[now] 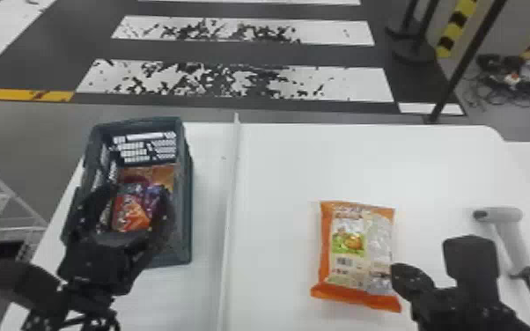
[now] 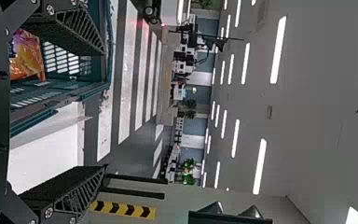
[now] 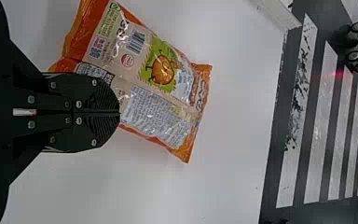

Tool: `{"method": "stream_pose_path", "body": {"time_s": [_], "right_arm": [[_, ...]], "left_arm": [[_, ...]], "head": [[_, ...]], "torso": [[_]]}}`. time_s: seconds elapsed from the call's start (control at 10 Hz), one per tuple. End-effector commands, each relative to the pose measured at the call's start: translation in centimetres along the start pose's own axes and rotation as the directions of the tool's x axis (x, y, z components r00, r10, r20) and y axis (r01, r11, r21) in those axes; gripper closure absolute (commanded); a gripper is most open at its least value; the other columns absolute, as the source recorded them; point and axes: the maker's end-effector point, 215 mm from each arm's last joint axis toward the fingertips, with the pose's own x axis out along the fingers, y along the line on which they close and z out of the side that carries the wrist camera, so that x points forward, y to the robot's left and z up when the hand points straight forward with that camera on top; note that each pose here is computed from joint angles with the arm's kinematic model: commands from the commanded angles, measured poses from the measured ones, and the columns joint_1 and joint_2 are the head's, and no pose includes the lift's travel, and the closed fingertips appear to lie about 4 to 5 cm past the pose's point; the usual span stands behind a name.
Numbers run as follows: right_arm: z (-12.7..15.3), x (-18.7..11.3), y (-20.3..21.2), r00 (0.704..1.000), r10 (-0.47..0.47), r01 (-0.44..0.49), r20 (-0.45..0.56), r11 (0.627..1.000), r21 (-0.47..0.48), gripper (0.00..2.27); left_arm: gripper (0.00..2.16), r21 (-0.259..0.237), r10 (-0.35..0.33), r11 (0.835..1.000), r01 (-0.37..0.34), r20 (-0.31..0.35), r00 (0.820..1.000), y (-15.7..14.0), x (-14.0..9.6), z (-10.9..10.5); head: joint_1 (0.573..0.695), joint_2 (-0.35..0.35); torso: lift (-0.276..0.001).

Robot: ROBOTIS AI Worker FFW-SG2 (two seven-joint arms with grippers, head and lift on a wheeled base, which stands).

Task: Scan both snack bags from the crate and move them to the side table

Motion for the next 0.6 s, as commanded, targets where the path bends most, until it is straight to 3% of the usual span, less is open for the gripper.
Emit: {"method": "stream_pose_path", "body": {"time_s": [0.0, 0.5], "right_arm": [[-0.1, 0.9, 0.5, 1.000, -0.007, 0.006, -0.009, 0.999, -0.034, 2.25], [-4.5, 5.0, 1.8, 0.997, 0.016, -0.021, -0.080, 0.998, -0.066, 2.25]], "left_arm": [[0.13, 0.002, 0.002, 1.000, -0.002, -0.002, 1.000, 0.1, 0.0, -0.1], [0.13, 0.002, 0.010, 1.000, -0.010, -0.001, 1.000, 0.7, -0.3, -0.3]], "head": [[0.695, 0.029], [0.695, 0.066]], "torso": [[-0.075], [-0.075]]}}
